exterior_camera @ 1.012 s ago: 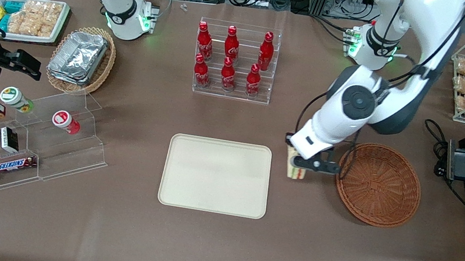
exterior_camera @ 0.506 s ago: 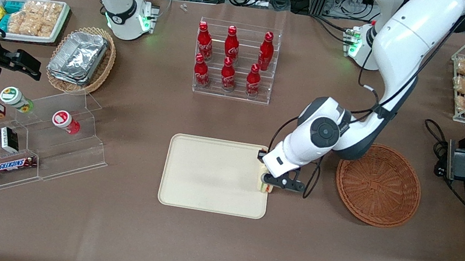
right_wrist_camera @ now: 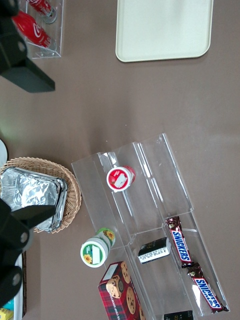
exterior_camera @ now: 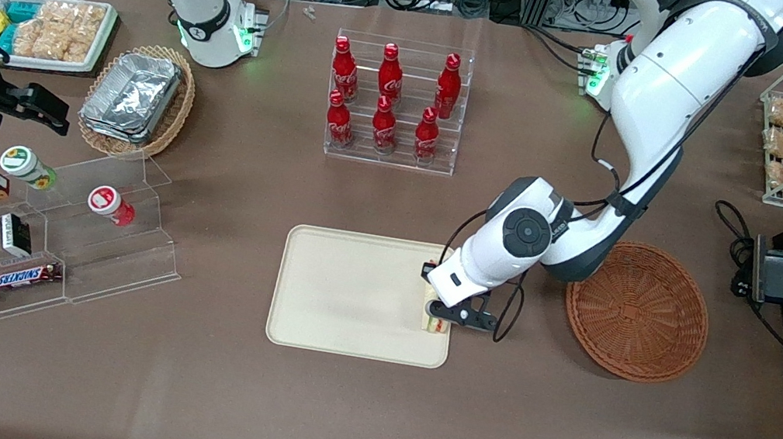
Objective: Place sandwich from basket to tray
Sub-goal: 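Carry the sandwich over the white tray and lower it, then open the left gripper to release the sandwich and withdraw upward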
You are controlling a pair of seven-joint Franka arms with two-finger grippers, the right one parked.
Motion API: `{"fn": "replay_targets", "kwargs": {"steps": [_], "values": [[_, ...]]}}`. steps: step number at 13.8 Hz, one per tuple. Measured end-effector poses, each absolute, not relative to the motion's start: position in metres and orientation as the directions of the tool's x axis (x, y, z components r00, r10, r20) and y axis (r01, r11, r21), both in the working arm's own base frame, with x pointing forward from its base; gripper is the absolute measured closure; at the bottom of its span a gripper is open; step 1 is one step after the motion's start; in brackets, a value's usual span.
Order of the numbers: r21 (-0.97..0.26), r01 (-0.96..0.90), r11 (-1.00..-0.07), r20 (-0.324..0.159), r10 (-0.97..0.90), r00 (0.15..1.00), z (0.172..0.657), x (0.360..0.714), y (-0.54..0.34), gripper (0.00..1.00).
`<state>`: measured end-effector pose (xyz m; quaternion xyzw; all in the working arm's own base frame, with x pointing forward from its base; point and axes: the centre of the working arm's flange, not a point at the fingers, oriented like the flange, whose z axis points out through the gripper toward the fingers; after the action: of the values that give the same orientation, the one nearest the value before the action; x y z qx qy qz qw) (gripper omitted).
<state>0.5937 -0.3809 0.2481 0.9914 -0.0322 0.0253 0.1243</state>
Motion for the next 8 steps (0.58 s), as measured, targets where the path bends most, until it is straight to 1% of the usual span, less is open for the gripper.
{"fn": "replay_targets", "kwargs": {"steps": [1, 2, 3, 4, 6, 8], "values": [[0.246, -0.072, -0.967, 0.059, -0.059, 0.997, 0.248, 0.593, -0.382, 0.79], [0.246, -0.074, -0.966, 0.061, -0.06, 0.996, 0.248, 0.593, -0.383, 0.7], [0.247, -0.072, -0.966, 0.063, -0.058, 0.996, 0.249, 0.593, -0.384, 0.59], [0.25, -0.056, -0.967, 0.062, -0.042, 0.997, 0.25, 0.593, -0.385, 0.51], [0.26, 0.018, -0.965, 0.058, 0.034, 0.998, 0.256, 0.597, -0.386, 0.29], [0.28, 0.057, -0.958, 0.083, 0.083, 0.993, 0.274, 0.607, -0.385, 0.08]]}}
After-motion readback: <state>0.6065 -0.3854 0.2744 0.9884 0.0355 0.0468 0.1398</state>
